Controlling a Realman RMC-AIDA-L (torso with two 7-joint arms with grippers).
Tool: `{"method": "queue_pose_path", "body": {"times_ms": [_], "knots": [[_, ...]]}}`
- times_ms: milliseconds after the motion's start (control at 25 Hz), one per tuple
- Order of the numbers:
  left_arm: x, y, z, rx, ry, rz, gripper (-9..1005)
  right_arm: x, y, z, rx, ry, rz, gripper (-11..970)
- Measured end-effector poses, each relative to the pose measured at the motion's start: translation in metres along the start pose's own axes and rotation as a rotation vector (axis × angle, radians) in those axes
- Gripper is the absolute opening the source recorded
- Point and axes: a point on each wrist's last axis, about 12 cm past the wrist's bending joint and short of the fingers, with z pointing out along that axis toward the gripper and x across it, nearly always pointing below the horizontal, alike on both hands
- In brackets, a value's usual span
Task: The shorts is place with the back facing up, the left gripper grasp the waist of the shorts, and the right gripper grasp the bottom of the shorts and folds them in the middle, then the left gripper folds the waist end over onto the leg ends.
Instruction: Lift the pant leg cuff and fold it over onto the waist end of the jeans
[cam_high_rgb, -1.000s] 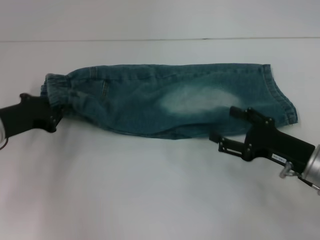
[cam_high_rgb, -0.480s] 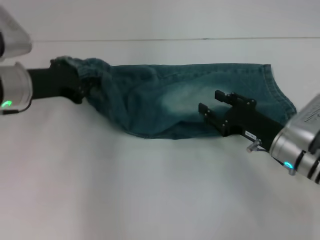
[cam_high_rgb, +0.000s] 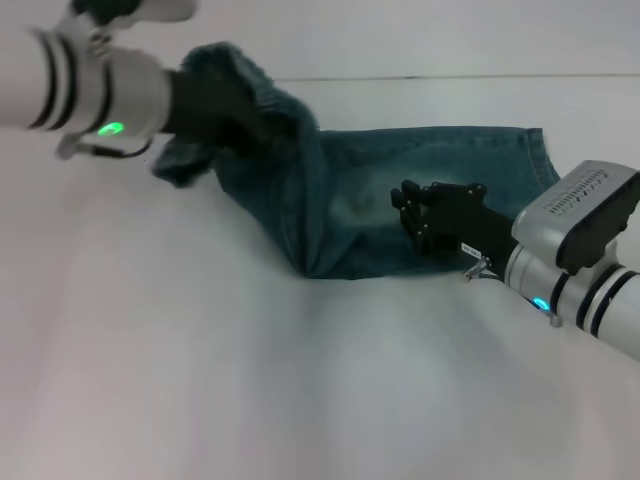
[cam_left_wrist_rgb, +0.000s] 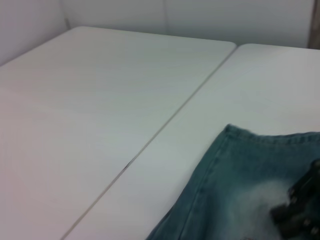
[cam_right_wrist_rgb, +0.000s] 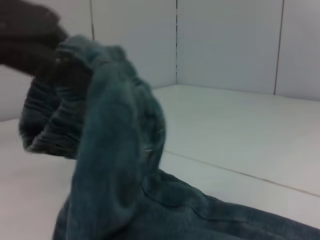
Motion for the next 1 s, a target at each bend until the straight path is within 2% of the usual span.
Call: {"method": "queue_pose_path", "body": {"times_ms": [160,360,480,640,800,920,1000], "knots": [[-0.041,-0.012,0.015,0.034,0.019,0.087,104,-0.002,0.004,0.009,-0.013,0.045,-0.004,85],[-0.086,-0.026,0.036,0.082,0.03,0.154,114,-0.001,0.01,0.015,-0.026,0.08,-0.017,46],[-0.108,-0.039,0.049,0.118,0.039,0.197,120,-0.001,0.01,0.016,-0.027,0.082,-0.005,22],[-0.124,-0.052,0.066,0.139,0.055,0.241,128,0.001,0.016,0.015,-0.07,0.101,-0.007,0],[-0.13,-0.064,0.086,0.16,0.087,0.276,136,0.003,0.02,0.014,-0.089,0.106,-0.007,4],[-0.13,-0.071,0.095,0.154,0.104,0.3,143,0.007,0.013,0.004,-0.067,0.077,0.015,7],[-0.129,-0.073,0.098,0.147,0.107,0.307,147,0.013,0.005,-0.012,-0.047,0.037,0.035,9]]}}
